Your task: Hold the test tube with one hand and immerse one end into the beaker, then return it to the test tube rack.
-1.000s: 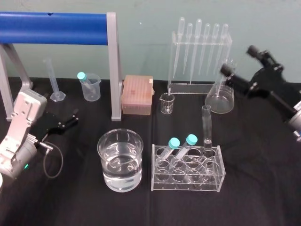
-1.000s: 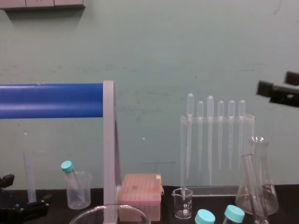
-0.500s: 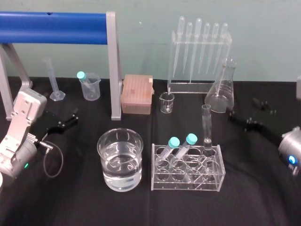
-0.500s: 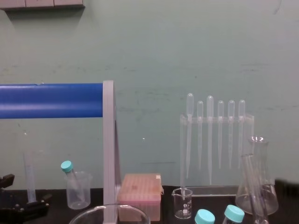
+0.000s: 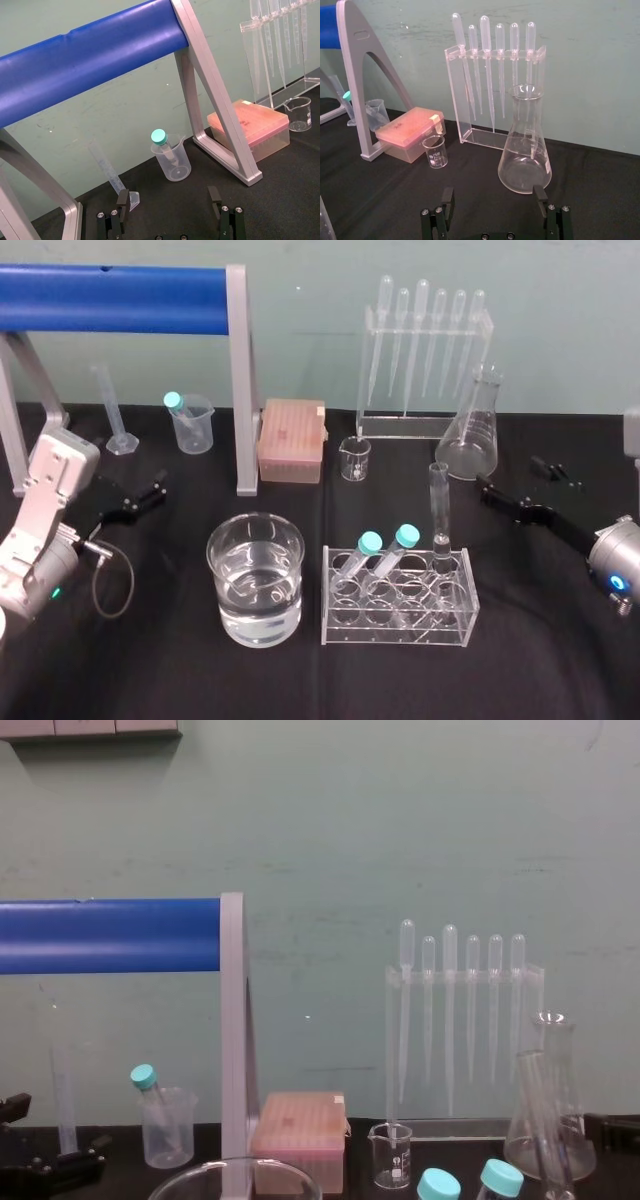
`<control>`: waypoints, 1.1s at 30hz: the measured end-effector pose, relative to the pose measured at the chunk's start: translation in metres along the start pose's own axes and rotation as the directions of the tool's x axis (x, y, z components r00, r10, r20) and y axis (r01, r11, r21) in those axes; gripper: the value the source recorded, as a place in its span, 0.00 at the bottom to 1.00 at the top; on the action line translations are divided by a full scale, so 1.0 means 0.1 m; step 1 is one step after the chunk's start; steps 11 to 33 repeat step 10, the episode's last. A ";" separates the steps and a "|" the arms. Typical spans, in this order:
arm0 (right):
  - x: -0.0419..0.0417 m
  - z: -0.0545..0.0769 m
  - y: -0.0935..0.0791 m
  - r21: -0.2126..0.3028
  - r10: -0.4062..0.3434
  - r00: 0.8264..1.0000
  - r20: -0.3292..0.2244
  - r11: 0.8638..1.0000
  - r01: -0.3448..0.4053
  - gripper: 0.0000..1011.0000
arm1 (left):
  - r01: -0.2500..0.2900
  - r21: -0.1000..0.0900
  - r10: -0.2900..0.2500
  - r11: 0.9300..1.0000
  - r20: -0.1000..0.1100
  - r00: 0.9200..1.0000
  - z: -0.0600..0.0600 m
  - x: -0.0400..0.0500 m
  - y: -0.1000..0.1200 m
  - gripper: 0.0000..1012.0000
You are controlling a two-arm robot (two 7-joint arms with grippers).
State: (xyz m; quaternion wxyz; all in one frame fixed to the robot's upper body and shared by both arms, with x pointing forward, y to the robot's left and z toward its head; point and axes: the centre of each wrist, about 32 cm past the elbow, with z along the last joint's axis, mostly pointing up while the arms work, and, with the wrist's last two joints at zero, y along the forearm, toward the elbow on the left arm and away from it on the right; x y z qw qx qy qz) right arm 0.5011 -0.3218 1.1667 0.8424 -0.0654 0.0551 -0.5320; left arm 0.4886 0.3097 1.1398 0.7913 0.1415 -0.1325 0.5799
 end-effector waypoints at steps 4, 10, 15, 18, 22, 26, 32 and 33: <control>0.002 0.01 0.00 0.005 0.000 1.000 0.002 1.000 0.000 0.99 | 0.000 0.000 0.000 1.000 0.000 1.000 0.00 0.000 0.00 0.99; 0.002 0.02 0.00 0.008 0.000 1.000 0.003 1.000 0.000 0.99 | 0.000 0.000 0.000 1.000 0.000 1.000 0.00 0.000 0.00 0.99; 0.002 0.02 0.00 0.008 0.000 1.000 0.003 1.000 0.000 0.99 | 0.000 0.000 0.000 1.000 0.000 1.000 0.00 0.000 0.00 0.99; 0.002 0.02 0.00 0.008 0.000 1.000 0.003 1.000 0.000 0.99 | 0.000 0.000 0.000 1.000 0.000 1.000 0.00 0.000 0.00 0.99; 0.002 0.02 0.00 0.008 0.000 1.000 0.003 1.000 0.000 0.99 | 0.000 0.000 0.000 1.000 0.000 1.000 0.00 0.000 0.00 0.99; 0.002 0.02 0.00 0.008 0.000 1.000 0.003 1.000 0.000 0.99 | 0.000 0.000 0.000 1.000 0.000 1.000 0.00 0.000 0.00 0.99; 0.002 0.02 0.00 0.008 0.000 1.000 0.003 1.000 0.000 0.99 | 0.000 0.000 0.000 1.000 0.000 1.000 0.00 0.000 0.00 0.99; 0.002 0.02 0.00 0.008 0.000 1.000 0.003 1.000 0.000 0.99 | 0.000 0.000 0.000 1.000 0.000 1.000 0.00 0.000 0.00 0.99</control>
